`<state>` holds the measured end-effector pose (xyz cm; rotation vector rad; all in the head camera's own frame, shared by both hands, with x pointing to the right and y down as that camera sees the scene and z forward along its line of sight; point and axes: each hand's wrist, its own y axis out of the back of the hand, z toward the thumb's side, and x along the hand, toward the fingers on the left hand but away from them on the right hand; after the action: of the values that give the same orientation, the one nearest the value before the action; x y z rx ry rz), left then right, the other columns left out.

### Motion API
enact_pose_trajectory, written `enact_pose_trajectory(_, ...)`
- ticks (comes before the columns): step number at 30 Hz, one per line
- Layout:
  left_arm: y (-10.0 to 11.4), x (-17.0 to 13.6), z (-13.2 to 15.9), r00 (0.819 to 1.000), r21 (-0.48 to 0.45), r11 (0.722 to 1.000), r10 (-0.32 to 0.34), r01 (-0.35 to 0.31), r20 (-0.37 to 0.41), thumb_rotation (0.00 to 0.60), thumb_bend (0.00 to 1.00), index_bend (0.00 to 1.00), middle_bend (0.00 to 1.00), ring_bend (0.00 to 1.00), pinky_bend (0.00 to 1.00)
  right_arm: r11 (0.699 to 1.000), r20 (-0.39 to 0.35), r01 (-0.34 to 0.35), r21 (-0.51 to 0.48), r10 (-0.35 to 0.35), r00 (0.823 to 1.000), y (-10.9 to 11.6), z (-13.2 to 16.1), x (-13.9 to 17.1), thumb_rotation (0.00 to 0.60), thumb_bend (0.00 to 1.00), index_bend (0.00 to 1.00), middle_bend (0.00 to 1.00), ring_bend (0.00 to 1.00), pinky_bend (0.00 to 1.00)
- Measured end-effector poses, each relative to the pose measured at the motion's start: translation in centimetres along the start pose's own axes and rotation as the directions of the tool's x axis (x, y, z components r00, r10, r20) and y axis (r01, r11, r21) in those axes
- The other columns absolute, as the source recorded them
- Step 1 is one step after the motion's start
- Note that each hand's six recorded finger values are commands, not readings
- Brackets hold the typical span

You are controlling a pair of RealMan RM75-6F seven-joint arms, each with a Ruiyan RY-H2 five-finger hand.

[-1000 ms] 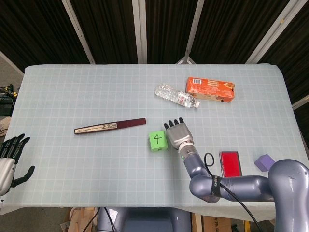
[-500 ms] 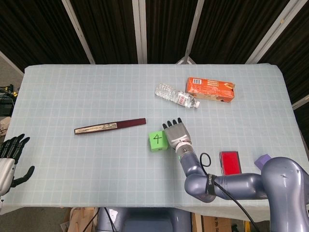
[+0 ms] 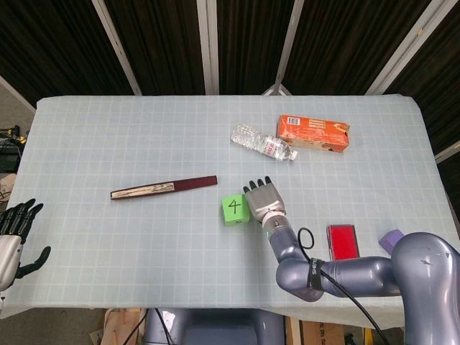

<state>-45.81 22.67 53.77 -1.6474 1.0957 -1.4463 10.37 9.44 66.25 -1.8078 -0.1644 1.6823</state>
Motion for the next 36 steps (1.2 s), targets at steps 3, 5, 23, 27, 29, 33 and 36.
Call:
enact_pose_trajectory(3, 0.0, 0.0, 0.0, 1.000, 0.001, 1.000, 0.001, -0.001, 0.000, 0.600, 0.44, 0.08, 0.00, 0.00, 0.04, 1.000, -0.008, -0.004, -0.001, 0.004, 1.000, 0.0, 0.2, 0.2, 0.600, 0.94, 0.14, 0.09, 0.09, 0.00)
enact_pose_trajectory(5, 0.0, 0.0, 0.0, 1.000, 0.000, 1.000, 0.001, -0.001, -0.001, 0.600, 0.44, 0.08, 0.00, 0.00, 0.04, 1.000, -0.014, -0.005, 0.001, 0.005, 1.000, 0.1, 0.3, 0.4, 0.600, 0.94, 0.14, 0.09, 0.09, 0.00)
enact_pose_trajectory(23, 0.1, -0.1, -0.1, 1.000, -0.004, 1.000, 0.003, -0.003, -0.002, 0.600, 0.44, 0.08, 0.00, 0.00, 0.04, 0.999, -0.026, -0.030, 0.009, 0.031, 0.999, 0.2, 0.7, 1.4, 0.600, 0.94, 0.21, 0.12, 0.09, 0.00)
enact_pose_trajectory(27, 0.1, -0.1, 0.0, 1.000, -0.004, 1.000, 0.002, -0.002, -0.001, 0.600, 0.44, 0.08, 0.00, 0.00, 0.04, 0.999, -0.026, -0.037, 0.016, 0.038, 0.999, 0.2, 0.4, 1.7, 0.600, 0.94, 0.22, 0.12, 0.09, 0.00)
enact_pose_trajectory(29, 0.1, -0.1, 0.0, 1.000, -0.003, 1.000, 0.002, -0.002, -0.001, 0.600, 0.44, 0.08, 0.00, 0.00, 0.04, 0.999, -0.030, -0.041, 0.021, 0.042, 0.999, 0.1, 0.4, 2.0, 0.600, 0.94, 0.22, 0.12, 0.09, 0.00)
enact_pose_trajectory(33, 0.0, -0.1, 0.1, 1.000, -0.004, 1.000, -0.001, 0.001, 0.003, 0.600, 0.44, 0.08, 0.00, 0.00, 0.04, 0.998, -0.048, -0.056, 0.015, 0.056, 0.997, -0.1, 0.3, 2.8, 0.600, 0.94, 0.22, 0.12, 0.09, 0.00)
enact_pose_trajectory(36, 0.0, -0.3, 0.4, 1.000, -0.012, 1.000, -0.011, 0.012, 0.022, 0.600, 0.44, 0.08, 0.00, 0.00, 0.04, 0.997, -0.064, -0.071, 0.011, 0.071, 0.995, -0.4, 0.2, 3.4, 0.600, 0.94, 0.22, 0.12, 0.09, 0.00)
